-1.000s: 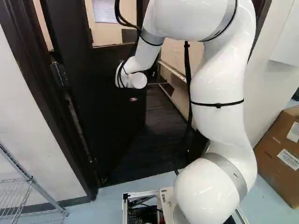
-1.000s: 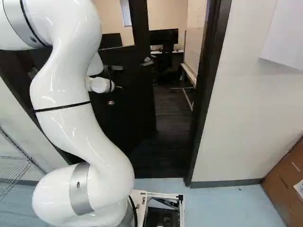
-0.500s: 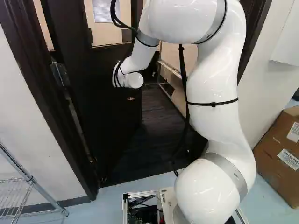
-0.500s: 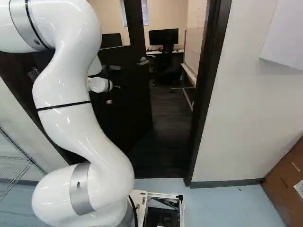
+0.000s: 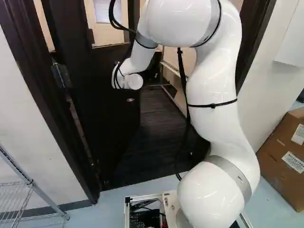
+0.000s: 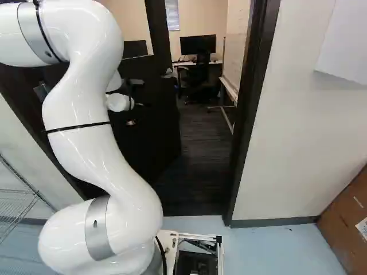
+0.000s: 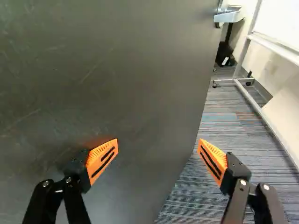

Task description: Open the door and move inside

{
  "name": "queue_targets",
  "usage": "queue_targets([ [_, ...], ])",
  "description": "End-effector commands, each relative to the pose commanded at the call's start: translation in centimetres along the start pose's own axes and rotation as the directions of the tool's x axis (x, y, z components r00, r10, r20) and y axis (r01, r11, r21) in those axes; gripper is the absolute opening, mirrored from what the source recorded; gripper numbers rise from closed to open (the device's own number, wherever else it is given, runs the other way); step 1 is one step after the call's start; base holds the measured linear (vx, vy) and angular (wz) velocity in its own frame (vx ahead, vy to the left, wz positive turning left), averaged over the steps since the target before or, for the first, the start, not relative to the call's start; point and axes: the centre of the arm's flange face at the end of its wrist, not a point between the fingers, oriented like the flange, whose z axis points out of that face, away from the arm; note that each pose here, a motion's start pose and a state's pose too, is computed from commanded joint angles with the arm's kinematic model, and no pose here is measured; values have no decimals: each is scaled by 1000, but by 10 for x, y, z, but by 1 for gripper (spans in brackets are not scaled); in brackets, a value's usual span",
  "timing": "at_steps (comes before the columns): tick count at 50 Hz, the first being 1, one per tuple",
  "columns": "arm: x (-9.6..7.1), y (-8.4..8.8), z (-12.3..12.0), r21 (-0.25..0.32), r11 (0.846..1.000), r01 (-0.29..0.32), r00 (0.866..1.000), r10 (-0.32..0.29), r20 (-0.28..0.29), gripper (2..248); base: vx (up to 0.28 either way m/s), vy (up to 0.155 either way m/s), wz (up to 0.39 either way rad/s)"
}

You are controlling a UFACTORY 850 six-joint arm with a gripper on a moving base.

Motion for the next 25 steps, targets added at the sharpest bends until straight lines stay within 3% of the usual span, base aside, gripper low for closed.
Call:
queue_targets([
  [25, 1, -18, 14, 42, 998, 37, 999, -37, -8, 247, 0, 0, 0],
])
